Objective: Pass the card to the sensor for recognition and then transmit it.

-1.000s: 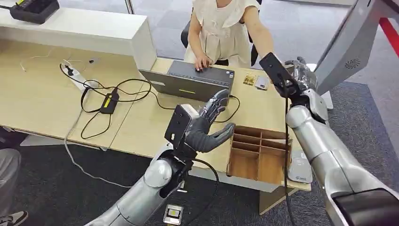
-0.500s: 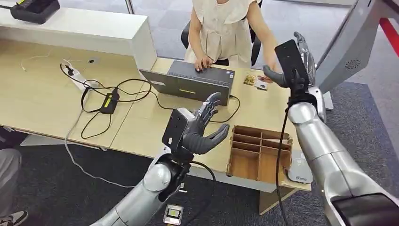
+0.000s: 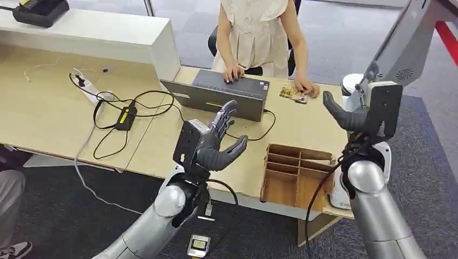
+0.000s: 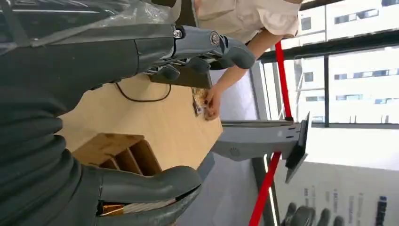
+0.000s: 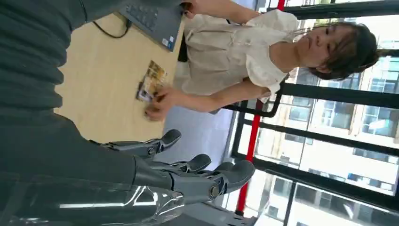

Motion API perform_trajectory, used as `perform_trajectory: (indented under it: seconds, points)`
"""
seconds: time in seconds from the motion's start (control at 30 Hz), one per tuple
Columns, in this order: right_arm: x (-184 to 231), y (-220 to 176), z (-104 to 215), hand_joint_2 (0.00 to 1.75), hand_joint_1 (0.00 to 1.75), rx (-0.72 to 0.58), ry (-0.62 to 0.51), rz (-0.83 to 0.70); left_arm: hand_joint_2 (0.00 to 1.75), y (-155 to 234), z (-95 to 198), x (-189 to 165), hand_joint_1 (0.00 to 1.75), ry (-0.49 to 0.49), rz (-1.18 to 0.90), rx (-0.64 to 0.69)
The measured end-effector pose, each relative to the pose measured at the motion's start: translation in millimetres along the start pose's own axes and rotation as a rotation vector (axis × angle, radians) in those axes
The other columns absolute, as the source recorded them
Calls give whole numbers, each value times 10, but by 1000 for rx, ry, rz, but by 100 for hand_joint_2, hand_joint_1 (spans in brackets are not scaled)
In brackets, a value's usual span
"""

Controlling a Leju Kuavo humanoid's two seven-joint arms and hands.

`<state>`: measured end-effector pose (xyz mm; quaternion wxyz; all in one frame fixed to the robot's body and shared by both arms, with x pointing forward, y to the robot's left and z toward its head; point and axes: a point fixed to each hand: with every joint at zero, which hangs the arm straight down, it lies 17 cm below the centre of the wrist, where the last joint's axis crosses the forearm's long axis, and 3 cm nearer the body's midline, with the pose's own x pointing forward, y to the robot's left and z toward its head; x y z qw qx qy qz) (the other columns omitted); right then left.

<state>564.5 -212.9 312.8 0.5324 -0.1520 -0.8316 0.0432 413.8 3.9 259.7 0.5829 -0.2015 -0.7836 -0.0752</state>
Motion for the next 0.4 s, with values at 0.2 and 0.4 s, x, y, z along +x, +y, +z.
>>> perform_trajectory:
  seconds: [0.2,0.4]
  points:
    - [-129,-90,337,175,0,-10,87,-204,175,94,33,3,0,-3,0,21]
    - [-342,-57,858,175,0,-11,189,-365,175,76,84,-35,0,9,-1,-3]
